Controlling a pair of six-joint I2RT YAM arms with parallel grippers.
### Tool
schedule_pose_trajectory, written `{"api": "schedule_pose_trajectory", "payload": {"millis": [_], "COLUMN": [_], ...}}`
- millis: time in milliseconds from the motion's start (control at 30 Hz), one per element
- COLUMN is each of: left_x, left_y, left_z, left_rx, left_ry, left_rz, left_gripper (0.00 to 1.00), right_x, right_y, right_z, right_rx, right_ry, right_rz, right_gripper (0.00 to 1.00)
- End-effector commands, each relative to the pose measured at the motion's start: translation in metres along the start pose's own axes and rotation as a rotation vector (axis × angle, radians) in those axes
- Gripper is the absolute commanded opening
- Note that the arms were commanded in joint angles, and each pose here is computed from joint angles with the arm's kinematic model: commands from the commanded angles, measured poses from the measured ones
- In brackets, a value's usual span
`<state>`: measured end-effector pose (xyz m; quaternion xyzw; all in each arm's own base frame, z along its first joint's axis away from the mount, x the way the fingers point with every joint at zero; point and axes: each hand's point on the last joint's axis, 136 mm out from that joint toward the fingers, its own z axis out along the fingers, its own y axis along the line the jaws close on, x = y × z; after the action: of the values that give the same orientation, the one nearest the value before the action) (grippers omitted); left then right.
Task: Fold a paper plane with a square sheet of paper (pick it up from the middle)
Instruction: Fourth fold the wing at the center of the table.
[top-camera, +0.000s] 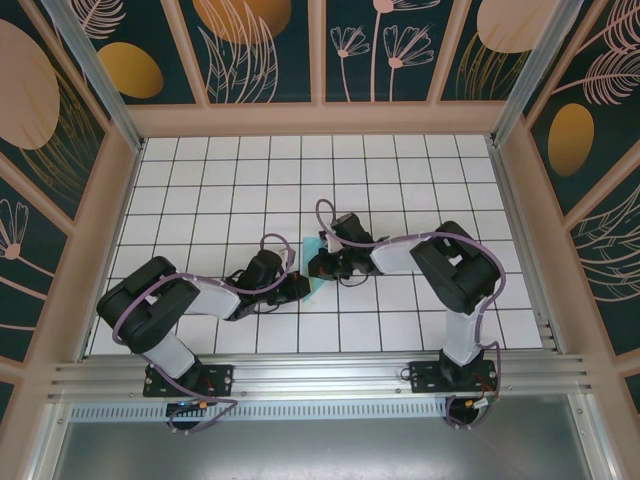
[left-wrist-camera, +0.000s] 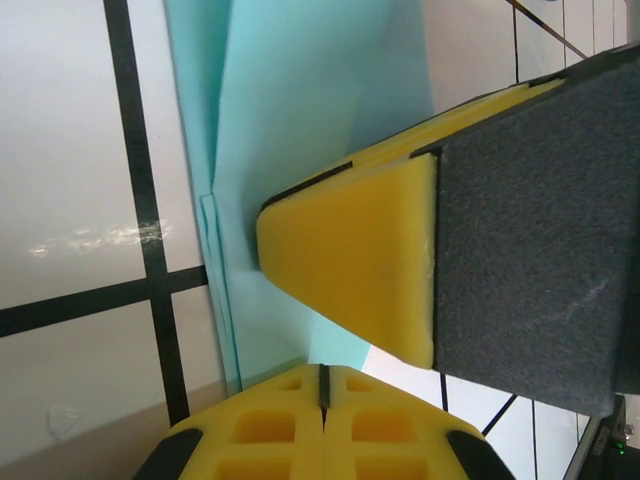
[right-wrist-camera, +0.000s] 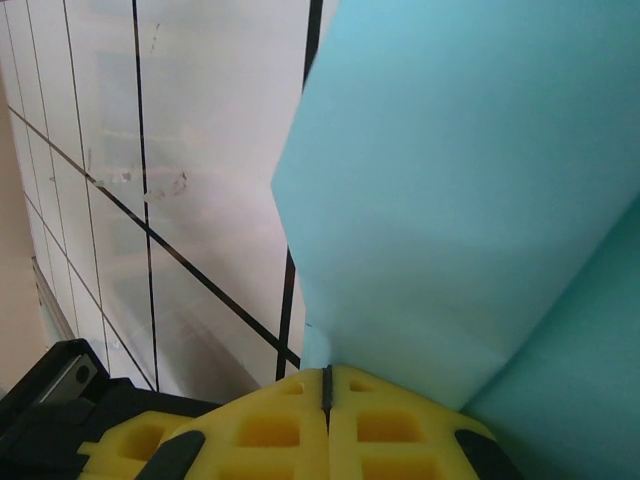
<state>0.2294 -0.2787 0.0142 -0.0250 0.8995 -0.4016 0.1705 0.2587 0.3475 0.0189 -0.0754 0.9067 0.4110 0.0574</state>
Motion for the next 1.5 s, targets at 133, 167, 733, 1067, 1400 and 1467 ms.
{"api": "schedule_pose_trajectory", "payload": {"millis": [133, 167, 733, 1067, 1400, 1467], "left_x": [0.056, 0.057, 0.074, 0.063, -0.015, -0.027], "left_y": [0.080, 0.082, 0.104, 0.092, -0.025, -0.042], "left_z": [-0.012, -0.013, -0.022, -0.022, -0.060, -0.056], "left_rx": [-0.273, -0.278, -0.338, -0.310, -0.018, 0.001], "left_ry": [0.162, 0.163, 0.199, 0.161, -0.112, -0.117], "left_rz": [-0.054, -0.053, -0.058, -0.050, 0.114, 0.145], "left_gripper": [0.00, 0.00, 0.00, 0.00, 0.00, 0.00], "right_x": [-0.035, -0.039, -0.109, -0.119, -0.086, -0.083], "right_y": [-0.021, -0.022, -0.059, -0.060, -0.046, -0.040], "right_z": [-0.001, -0.002, -0.010, -0.013, -0.013, -0.015], "right_rx": [0.103, 0.104, 0.152, 0.104, 0.089, 0.093], "right_ry": [-0.069, -0.073, -0.150, -0.157, -0.171, -0.181], "right_rz": [-0.005, -0.009, 0.047, 0.079, 0.114, 0.113], "right_gripper": [0.09, 0.09, 0.10, 0.10, 0.10, 0.10]}}
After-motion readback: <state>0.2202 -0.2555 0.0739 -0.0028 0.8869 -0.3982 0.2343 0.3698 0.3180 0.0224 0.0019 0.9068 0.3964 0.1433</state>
